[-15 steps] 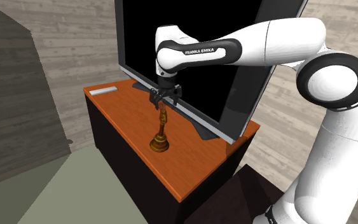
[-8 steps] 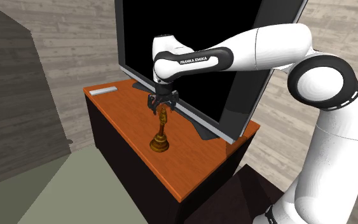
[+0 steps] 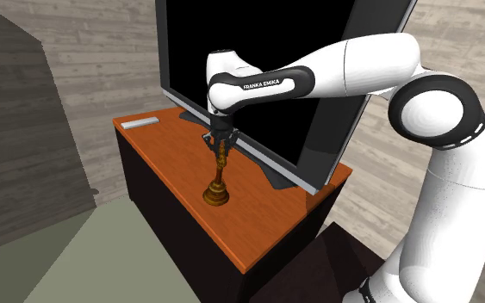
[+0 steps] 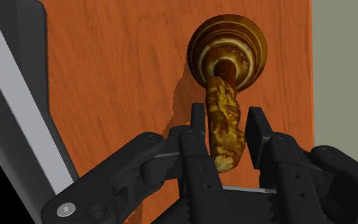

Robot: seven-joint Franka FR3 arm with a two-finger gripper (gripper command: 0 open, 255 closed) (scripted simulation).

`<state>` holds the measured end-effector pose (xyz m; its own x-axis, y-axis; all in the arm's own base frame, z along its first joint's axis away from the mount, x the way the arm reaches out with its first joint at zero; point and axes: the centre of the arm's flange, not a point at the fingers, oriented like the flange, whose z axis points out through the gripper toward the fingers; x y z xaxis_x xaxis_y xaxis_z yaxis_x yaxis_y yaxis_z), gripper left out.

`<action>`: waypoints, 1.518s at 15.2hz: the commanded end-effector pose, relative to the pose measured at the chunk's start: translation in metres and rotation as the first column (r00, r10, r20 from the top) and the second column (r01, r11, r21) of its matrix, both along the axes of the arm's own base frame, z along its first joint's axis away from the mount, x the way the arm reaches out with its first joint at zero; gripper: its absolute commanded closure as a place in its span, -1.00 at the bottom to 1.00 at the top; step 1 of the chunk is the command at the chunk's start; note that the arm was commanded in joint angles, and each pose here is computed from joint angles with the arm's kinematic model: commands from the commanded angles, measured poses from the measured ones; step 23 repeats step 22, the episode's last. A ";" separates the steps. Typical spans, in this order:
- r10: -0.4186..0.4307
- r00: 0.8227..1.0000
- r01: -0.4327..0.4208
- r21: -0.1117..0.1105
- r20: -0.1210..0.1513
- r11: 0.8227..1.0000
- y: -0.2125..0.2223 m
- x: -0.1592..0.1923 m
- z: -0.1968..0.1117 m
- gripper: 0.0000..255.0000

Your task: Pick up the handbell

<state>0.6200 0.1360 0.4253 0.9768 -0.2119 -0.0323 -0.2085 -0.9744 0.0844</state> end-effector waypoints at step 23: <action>0.000 1.000 0.000 0.000 0.000 1.000 0.000 0.000 0.080 1.00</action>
